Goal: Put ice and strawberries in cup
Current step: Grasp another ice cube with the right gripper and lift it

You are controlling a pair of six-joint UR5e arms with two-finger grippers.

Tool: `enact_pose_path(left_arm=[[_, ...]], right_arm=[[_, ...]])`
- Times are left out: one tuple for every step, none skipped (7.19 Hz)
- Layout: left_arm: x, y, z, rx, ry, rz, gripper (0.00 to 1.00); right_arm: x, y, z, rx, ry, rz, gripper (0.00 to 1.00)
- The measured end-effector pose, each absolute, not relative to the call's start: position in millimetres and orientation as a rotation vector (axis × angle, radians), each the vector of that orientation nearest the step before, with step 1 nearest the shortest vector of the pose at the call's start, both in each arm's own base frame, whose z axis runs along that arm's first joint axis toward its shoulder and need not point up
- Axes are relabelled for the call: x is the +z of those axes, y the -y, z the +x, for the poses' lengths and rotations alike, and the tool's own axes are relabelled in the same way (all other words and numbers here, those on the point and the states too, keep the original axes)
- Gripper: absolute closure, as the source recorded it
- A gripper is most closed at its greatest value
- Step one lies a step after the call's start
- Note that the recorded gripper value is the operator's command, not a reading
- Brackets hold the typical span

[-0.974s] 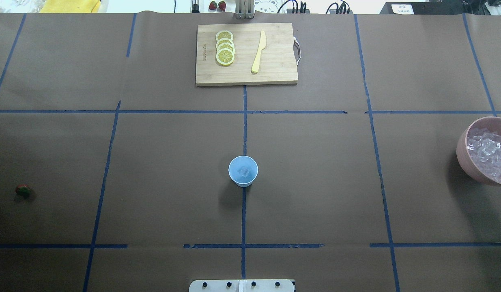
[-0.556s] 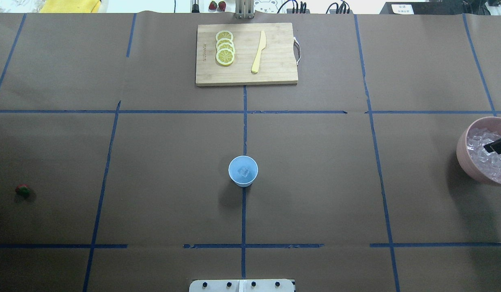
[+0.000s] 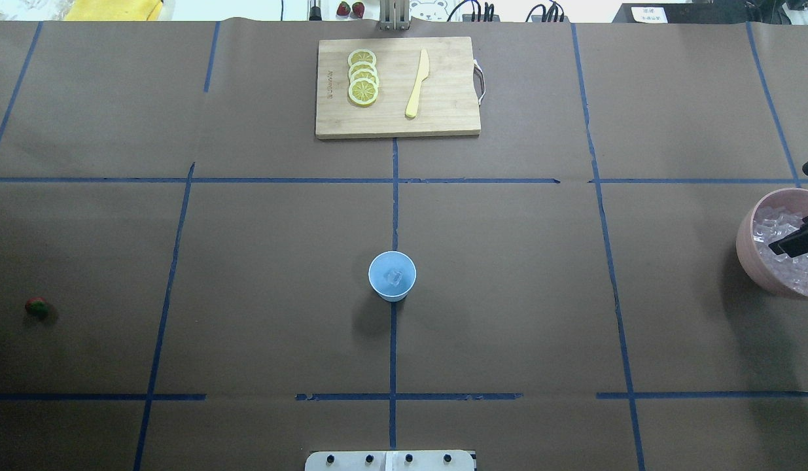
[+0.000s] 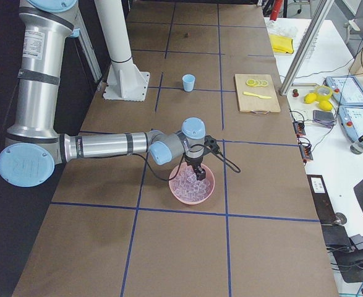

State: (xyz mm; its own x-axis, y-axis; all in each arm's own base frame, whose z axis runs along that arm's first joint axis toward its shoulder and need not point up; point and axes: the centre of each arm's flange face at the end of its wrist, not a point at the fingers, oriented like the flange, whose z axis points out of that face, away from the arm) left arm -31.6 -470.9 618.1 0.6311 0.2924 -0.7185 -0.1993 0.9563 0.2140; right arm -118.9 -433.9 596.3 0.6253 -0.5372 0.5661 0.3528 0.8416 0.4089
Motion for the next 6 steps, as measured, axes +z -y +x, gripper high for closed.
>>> enact_pose_path(left_arm=[[618.1, 470.9, -31.6, 0.282, -0.842, 0.118, 0.0], [618.1, 470.9, -31.6, 0.282, -0.842, 0.118, 0.0], [618.1, 470.9, -31.6, 0.282, -0.842, 0.118, 0.0], [618.1, 470.9, -31.6, 0.282, -0.842, 0.118, 0.0], [618.1, 470.9, -31.6, 0.281, -0.842, 0.118, 0.0], [618.1, 470.9, -31.6, 0.281, -0.842, 0.118, 0.0]], right_arm=[[599.1, 433.7, -120.0, -0.519, 0.729, 0.266, 0.15], [602.0, 433.7, -120.9, -0.52, 0.722, 0.263, 0.17], [604.8, 433.3, -122.0, -0.521, 0.717, 0.258, 0.18], [606.2, 432.9, -124.1, -0.525, 0.716, 0.254, 0.18], [607.0, 432.4, -126.8, -0.529, 0.715, 0.25, 0.2], [608.0, 432.0, -128.4, -0.531, 0.715, 0.247, 0.38]])
